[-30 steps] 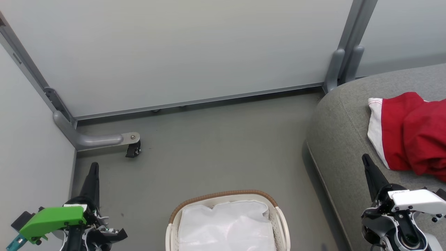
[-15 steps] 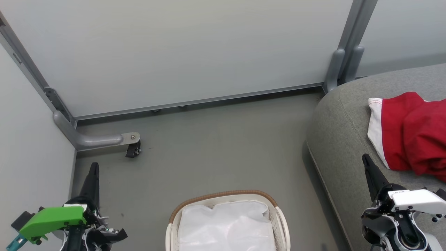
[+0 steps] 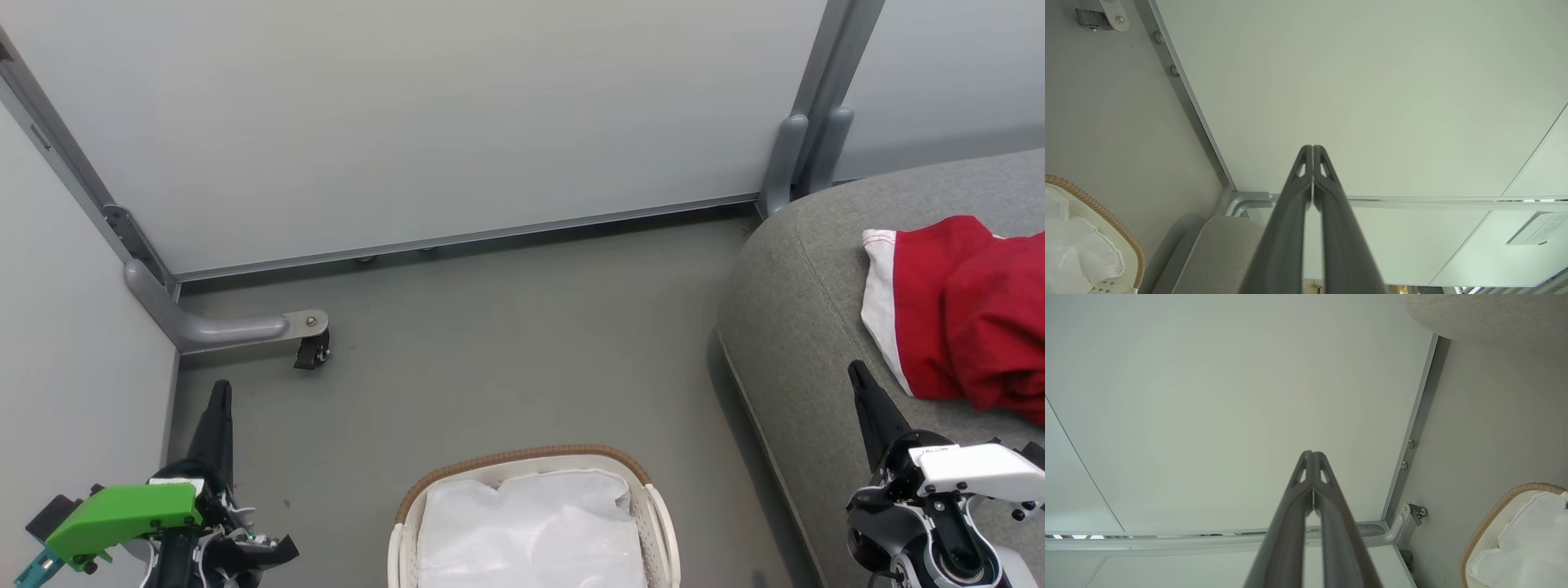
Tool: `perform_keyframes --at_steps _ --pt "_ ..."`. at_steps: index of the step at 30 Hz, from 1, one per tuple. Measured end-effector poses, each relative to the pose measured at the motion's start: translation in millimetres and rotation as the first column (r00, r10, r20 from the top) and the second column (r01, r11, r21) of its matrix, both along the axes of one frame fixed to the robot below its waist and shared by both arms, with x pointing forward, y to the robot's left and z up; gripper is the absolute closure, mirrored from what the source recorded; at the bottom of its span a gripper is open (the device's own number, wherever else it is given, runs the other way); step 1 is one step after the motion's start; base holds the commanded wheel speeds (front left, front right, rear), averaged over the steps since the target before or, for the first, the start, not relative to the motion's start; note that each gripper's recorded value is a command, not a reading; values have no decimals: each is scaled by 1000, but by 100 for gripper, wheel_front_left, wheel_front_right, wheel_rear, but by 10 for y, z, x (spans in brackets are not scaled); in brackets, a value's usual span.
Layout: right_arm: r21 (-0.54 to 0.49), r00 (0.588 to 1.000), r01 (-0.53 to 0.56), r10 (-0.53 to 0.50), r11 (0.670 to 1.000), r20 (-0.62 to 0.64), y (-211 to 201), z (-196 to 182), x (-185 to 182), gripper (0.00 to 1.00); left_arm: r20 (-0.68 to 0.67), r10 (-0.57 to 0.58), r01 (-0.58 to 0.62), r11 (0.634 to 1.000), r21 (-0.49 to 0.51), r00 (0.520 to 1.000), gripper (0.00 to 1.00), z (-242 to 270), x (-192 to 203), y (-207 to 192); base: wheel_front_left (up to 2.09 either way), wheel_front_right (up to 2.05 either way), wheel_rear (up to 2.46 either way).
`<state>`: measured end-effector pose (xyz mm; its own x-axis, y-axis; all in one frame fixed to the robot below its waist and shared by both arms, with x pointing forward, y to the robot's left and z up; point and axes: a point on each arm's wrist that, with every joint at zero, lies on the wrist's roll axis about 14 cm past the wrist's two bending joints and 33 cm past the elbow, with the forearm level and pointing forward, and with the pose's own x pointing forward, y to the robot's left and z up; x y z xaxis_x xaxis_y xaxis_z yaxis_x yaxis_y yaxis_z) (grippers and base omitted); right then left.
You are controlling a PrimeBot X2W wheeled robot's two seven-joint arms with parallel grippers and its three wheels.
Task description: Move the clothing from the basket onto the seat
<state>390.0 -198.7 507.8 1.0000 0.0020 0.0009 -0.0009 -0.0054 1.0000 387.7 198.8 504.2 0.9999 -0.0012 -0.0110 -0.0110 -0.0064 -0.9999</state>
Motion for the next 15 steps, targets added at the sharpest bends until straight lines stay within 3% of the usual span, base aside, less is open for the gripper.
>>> perform_keyframes --at_steps 15 --pt "0 1000 0 0 1000 0 0 -1 0 100 0 0 0 1000 0 1000 100 0 0 0 0 0 0"
